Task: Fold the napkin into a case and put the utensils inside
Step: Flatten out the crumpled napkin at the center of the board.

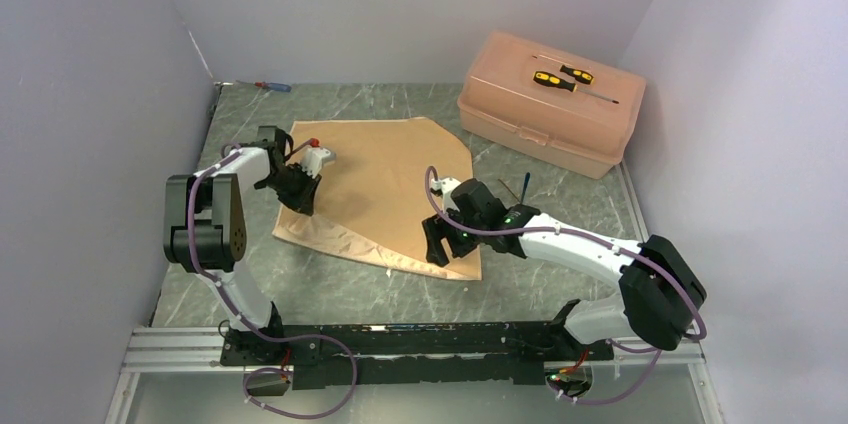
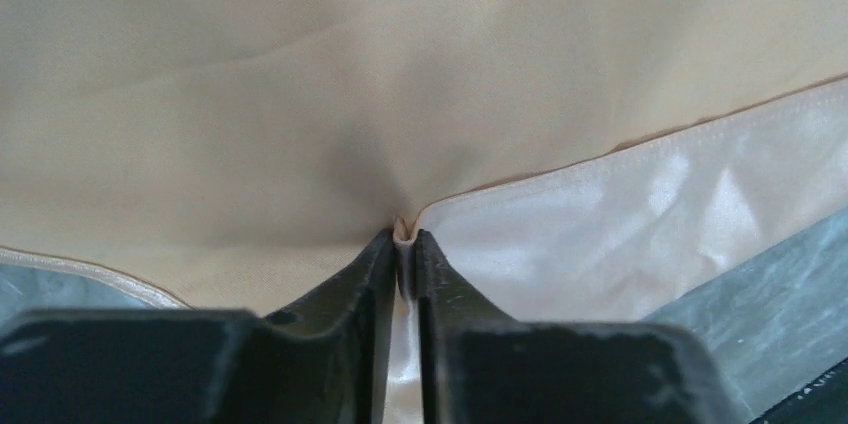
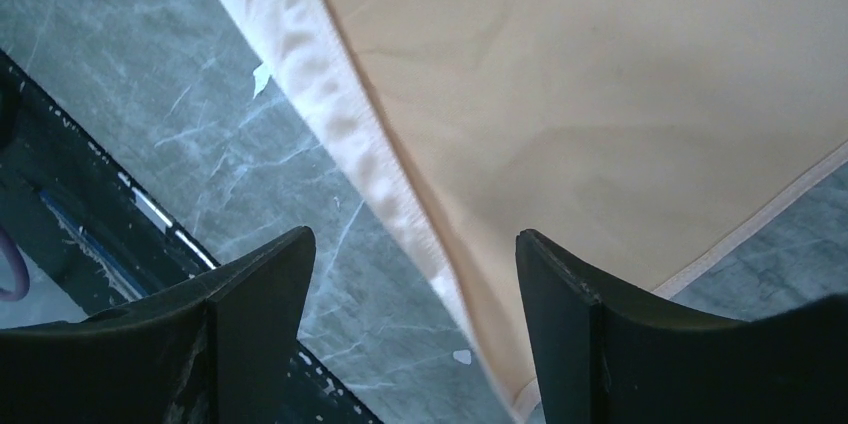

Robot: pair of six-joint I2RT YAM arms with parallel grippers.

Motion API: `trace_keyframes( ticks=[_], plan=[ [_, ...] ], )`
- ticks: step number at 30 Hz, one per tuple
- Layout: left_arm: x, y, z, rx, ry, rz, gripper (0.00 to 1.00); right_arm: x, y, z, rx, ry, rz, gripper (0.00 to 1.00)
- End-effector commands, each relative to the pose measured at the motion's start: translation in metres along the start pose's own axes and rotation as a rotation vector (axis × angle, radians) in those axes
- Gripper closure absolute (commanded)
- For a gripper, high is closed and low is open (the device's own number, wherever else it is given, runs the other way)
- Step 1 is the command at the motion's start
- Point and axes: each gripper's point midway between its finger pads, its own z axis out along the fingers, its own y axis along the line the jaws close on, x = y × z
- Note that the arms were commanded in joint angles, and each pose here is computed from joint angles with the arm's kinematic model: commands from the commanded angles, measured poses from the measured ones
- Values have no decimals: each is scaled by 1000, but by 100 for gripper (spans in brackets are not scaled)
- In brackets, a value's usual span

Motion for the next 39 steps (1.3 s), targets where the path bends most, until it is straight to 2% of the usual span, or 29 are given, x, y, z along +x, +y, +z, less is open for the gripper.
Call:
trace_keyframes(
  ticks=[1, 3, 4, 16, 23, 26, 30, 33, 36, 39],
  plan=[
    [-8, 1, -8, -41, -12, -8, 89, 6, 13, -4, -53, 38, -14, 22],
    [-15, 2, -12, -48, -27, -20, 97, 8, 17, -7, -69, 49, -35, 20],
    [-17, 3, -15, -49, -31, -27, 97, 10, 18, -8, -77, 57, -44, 20],
    [-46, -4, -57, -56, -127, -35, 97, -7, 8, -1, -20, 108, -207, 20],
    [-44, -8, -75, -61, -155, -31, 97, -8, 24, 18, -139, 130, -237, 19],
    [-35, -8, -72, -58, -140, -36, 89, -4, 28, 25, -171, 152, -225, 20],
    [-19, -10, -61, -45, -104, -36, 66, 9, 29, 29, -191, 192, -192, 22],
    [-12, -11, -55, -37, -94, -36, 55, 17, 29, 28, -193, 202, -169, 24],
    [-9, -8, -49, -40, -86, -39, 53, 24, 26, 27, -175, 212, -144, 26],
    [-6, -3, -43, -52, -74, -43, 57, 29, 23, 25, -155, 221, -128, 28]
  ],
)
